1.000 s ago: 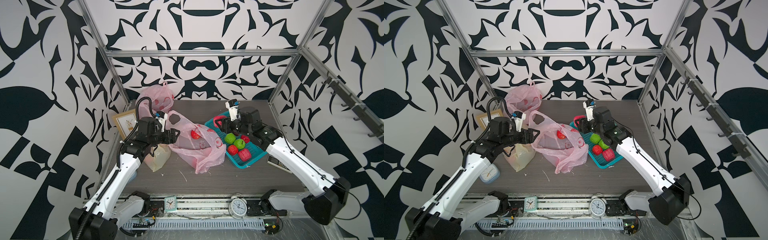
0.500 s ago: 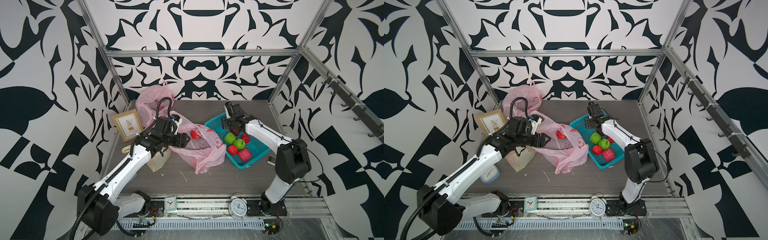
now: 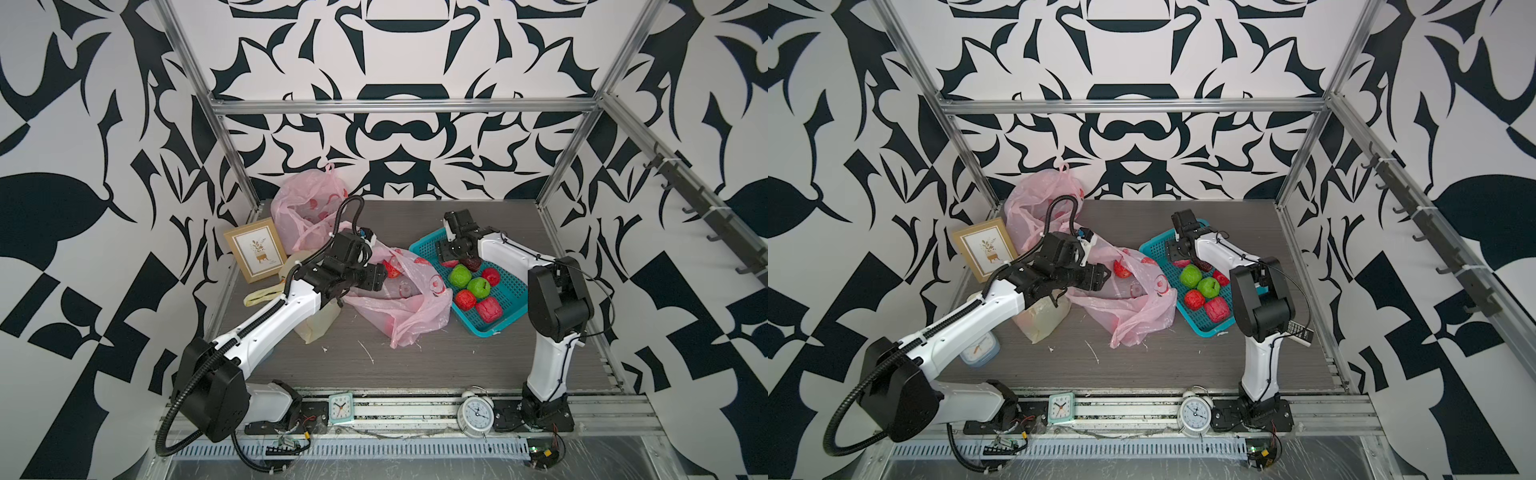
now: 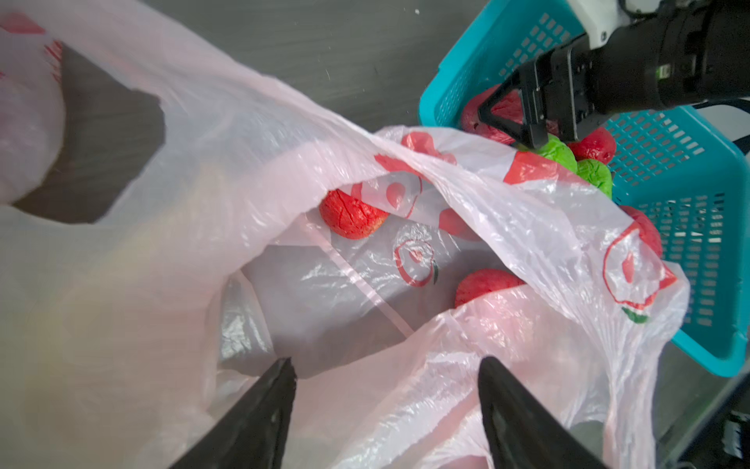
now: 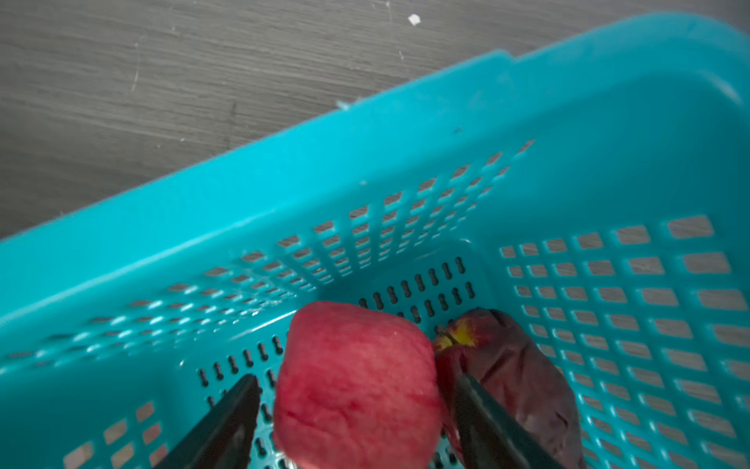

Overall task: Untie the knot of a plastic bag & take out the apple
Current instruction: Place the apple in the basket, then adjust the plastic bag at the center of the board.

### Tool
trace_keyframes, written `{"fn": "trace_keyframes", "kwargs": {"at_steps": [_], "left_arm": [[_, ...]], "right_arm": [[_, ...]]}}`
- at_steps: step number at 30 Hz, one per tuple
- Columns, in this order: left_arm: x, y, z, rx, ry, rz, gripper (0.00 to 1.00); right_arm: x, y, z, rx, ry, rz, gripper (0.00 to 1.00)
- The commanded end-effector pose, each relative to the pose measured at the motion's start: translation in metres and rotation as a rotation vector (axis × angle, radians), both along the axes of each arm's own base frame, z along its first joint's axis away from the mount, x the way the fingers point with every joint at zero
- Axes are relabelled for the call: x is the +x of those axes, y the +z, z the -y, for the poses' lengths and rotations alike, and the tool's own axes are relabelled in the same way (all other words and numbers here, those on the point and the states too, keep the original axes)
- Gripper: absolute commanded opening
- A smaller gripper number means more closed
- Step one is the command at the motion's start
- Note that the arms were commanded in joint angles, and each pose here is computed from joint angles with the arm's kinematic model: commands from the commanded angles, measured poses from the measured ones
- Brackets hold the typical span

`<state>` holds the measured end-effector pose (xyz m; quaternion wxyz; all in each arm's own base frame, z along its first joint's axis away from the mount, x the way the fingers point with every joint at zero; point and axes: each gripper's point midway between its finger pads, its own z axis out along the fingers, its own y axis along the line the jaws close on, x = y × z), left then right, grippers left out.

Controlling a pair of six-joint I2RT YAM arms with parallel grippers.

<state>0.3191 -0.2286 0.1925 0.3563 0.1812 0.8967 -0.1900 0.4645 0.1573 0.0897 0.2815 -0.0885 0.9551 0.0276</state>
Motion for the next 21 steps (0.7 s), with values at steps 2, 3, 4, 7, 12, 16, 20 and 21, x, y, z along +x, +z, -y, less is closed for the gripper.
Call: {"fn": "trace_keyframes", "kwargs": {"at_steps": [2,3,4,7,12,16,20,21], "left_arm": [[0.017,0.005,-0.005,0.086,-0.033,0.161,0.76],[0.022,0.001,-0.005,0.11,-0.04,0.182,0.77],[0.025,-0.001,-0.005,0.127,-0.048,0.199,0.78],[0.037,-0.01,-0.004,0.192,-0.074,0.251,0.81],[0.05,-0.025,0.006,0.244,-0.133,0.263,0.83],[0.063,-0.04,0.004,0.3,-0.137,0.264,0.83],[0.072,-0.049,0.001,0.278,-0.151,0.234,0.78],[0.074,-0.05,0.001,0.262,-0.156,0.222,0.72]], "right_arm": [[-0.001,0.074,-0.002,0.064,0.016,0.133,0.81],[-0.006,0.085,-0.001,0.073,0.019,0.149,0.81],[-0.012,0.094,0.0,0.081,0.021,0.16,0.81],[-0.038,0.115,-0.004,0.158,0.05,0.16,0.81],[-0.1,0.131,-0.018,0.319,0.148,0.075,0.8],[-0.137,0.135,-0.03,0.435,0.202,0.014,0.78],[-0.16,0.121,-0.041,0.448,0.227,-0.047,0.78],[-0.165,0.116,-0.045,0.446,0.233,-0.065,0.78]]}}
